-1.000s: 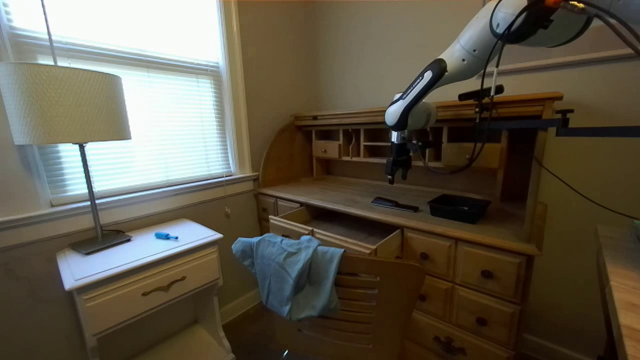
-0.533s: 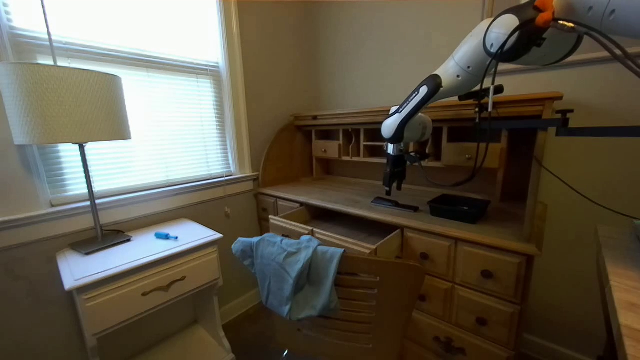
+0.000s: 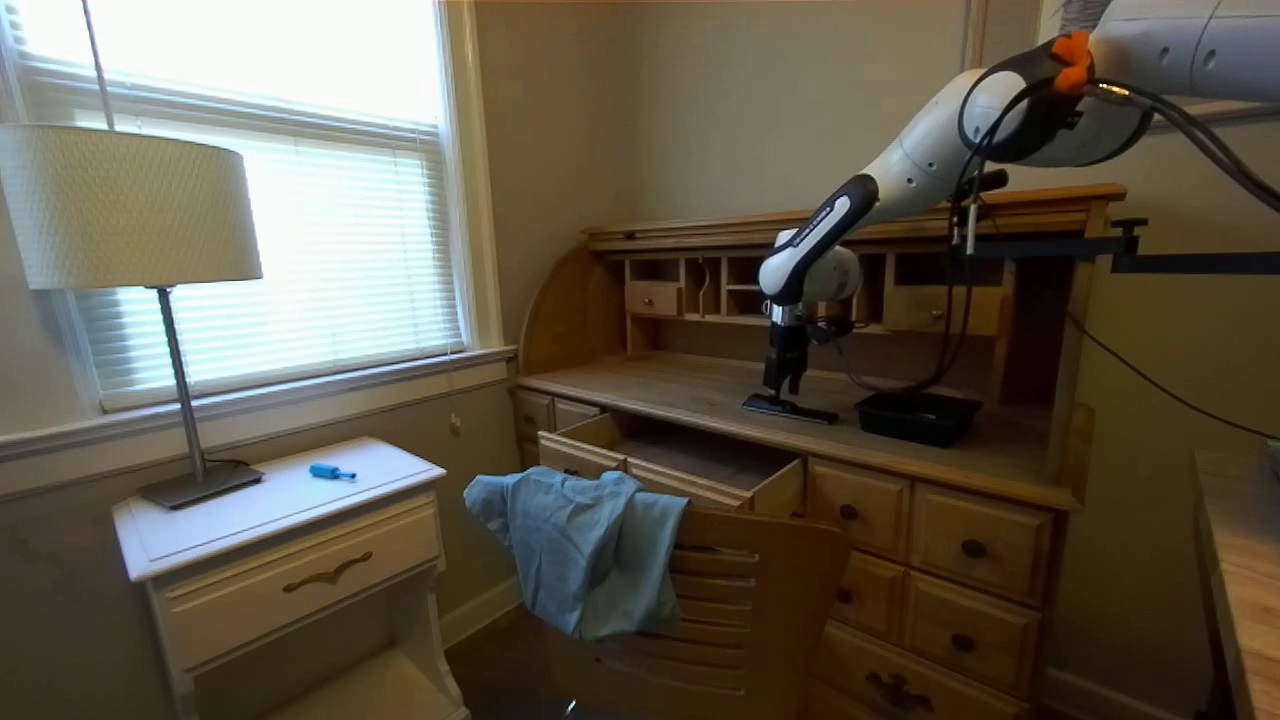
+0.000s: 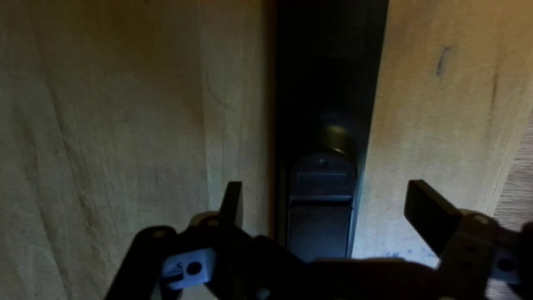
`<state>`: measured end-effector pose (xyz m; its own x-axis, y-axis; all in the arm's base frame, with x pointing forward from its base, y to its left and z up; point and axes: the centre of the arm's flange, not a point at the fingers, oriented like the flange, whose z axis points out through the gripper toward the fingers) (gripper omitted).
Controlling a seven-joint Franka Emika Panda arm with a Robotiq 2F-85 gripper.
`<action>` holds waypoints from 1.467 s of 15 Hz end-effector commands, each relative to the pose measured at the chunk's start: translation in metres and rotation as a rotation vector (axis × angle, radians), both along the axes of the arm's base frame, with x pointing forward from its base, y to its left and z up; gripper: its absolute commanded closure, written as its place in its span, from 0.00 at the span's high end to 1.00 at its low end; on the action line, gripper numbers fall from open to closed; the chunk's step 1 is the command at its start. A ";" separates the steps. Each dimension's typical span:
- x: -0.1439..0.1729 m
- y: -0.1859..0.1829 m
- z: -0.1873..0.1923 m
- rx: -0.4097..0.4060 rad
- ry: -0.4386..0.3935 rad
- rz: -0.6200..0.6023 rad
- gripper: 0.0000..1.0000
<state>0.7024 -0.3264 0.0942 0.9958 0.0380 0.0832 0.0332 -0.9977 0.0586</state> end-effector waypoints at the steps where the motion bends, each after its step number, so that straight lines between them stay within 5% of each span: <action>1: 0.027 -0.010 -0.012 0.008 0.000 0.014 1.00; 11: 0.031 -0.013 -0.027 0.028 0.012 0.011 1.00; 12: 0.031 -0.014 -0.028 0.032 0.012 0.009 0.75; 18: 0.033 -0.015 -0.027 0.033 0.018 0.007 0.37; 22: 0.034 -0.008 -0.012 0.049 0.038 0.005 0.31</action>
<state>0.7167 -0.3301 0.0770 0.9980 0.0359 0.0520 0.0340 -0.9987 0.0373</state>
